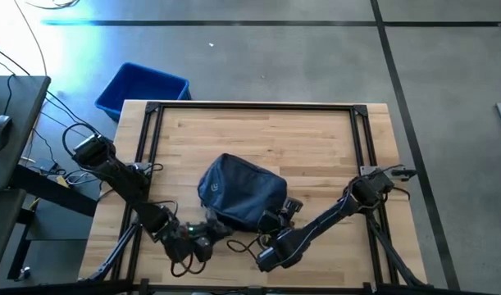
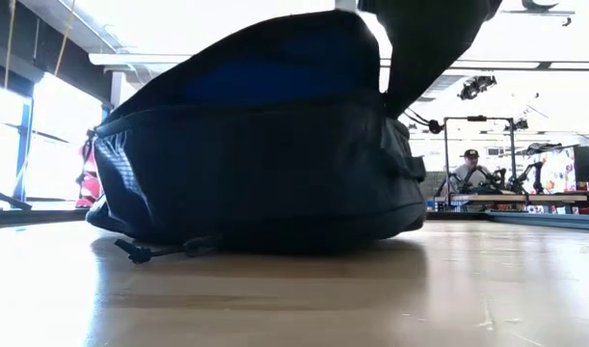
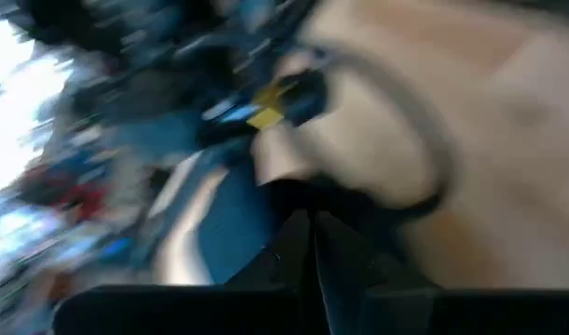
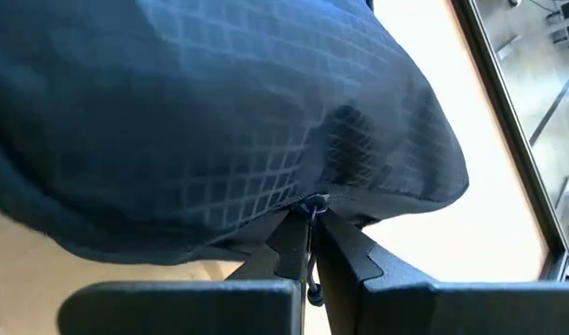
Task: Unpack backpack
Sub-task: Open the black backpack
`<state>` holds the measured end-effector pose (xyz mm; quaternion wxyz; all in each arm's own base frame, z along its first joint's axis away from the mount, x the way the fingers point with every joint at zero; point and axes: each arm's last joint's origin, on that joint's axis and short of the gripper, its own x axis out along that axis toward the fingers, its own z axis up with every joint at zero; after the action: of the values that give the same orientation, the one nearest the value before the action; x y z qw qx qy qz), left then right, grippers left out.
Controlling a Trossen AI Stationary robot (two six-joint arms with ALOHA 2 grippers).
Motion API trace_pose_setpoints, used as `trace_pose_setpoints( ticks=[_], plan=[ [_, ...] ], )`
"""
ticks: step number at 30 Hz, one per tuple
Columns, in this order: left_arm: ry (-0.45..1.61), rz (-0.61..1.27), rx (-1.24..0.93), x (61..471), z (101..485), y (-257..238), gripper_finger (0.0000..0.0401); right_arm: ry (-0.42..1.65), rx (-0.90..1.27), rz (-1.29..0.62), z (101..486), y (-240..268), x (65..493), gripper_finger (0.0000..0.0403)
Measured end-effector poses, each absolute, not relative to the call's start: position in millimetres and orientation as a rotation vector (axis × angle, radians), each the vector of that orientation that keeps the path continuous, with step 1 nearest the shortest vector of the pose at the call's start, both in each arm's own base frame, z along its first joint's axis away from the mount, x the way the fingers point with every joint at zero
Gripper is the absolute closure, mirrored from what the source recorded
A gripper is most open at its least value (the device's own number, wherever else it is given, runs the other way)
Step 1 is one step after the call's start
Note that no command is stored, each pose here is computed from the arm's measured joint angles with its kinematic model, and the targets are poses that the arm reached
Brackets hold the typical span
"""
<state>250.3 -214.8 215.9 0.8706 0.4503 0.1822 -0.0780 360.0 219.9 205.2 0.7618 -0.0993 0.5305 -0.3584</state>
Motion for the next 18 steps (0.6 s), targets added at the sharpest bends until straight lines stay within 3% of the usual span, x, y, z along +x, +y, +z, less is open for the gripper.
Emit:
trace_pose_setpoints(
  ticks=[3,10,18],
  plan=[
    [0.346,-0.293,0.944,256,216,-214,0.0376,1.154,-0.207,-0.771,205,224,358,0.0403],
    [0.313,-0.321,1.049,272,214,-203,0.0296,1.118,-0.178,-0.711,204,243,352,0.0403],
    [0.306,-0.329,1.139,303,180,-194,0.0224,1.096,-0.155,-0.690,203,248,352,0.0403]
  ],
)
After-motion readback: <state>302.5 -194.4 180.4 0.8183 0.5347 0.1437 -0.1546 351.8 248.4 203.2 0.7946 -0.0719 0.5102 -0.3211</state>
